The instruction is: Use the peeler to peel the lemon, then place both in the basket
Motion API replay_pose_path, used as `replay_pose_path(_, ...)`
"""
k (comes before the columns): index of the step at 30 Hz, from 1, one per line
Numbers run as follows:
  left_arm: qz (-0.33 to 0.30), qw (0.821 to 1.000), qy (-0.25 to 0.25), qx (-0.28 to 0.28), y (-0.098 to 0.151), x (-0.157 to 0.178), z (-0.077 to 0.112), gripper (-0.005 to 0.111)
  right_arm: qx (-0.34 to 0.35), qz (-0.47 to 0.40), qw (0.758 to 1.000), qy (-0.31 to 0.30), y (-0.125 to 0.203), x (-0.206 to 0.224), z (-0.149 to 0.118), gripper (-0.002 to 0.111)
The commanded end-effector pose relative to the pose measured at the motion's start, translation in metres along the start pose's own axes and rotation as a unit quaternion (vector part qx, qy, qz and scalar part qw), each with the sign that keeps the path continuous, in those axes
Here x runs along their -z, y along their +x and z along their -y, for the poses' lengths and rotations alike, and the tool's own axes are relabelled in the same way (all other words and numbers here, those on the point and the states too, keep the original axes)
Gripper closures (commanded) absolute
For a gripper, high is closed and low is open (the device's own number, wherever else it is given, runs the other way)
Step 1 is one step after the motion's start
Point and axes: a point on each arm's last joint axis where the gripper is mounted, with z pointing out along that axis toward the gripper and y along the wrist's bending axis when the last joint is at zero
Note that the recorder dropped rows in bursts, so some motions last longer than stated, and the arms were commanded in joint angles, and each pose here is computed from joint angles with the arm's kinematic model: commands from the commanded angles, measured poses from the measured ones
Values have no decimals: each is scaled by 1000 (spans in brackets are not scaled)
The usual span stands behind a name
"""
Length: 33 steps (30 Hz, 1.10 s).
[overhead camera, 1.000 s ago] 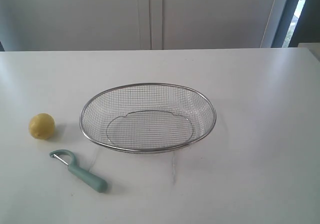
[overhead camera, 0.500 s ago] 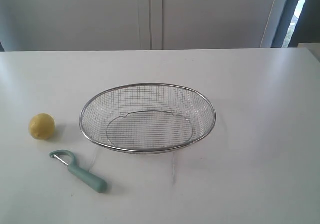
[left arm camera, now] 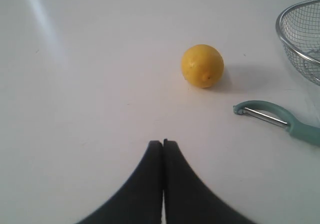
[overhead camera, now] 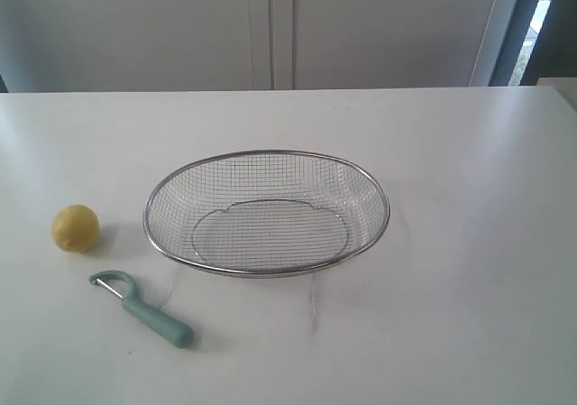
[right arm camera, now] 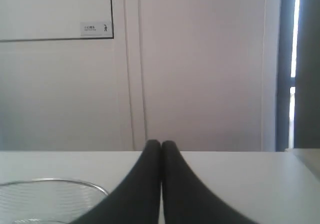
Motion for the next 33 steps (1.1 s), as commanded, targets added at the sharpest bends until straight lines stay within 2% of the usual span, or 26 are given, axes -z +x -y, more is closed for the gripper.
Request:
replay_pose_path(1,1,1000,0,1,1,0,0,107,-161,13,987,-5,-1,1,0,108)
replay_pose_path(4,1,1000,0,1,1,0,0,107,-209,24,978,-9,-3,1,-1,108)
replay_pose_path(8,1,1000,0,1,1,0,0,107,-209,51,976,-18,-8,1,-1,108)
replay_pose_path(18,1,1000,0,1,1,0,0,107,-187,253,946,-81,-45,13,-5,108)
replay_pose_path(26,1,1000,0,1,1,0,0,107,-198,256,943,-75,-45,13,-3,108)
replay_pose_path(30,1,1000,0,1,1,0,0,107,-255,218,942,-19,-45,9,7,108)
replay_pose_path(33,1,1000,0,1,1,0,0,107,-237,155,959,13,-47,5,8,108)
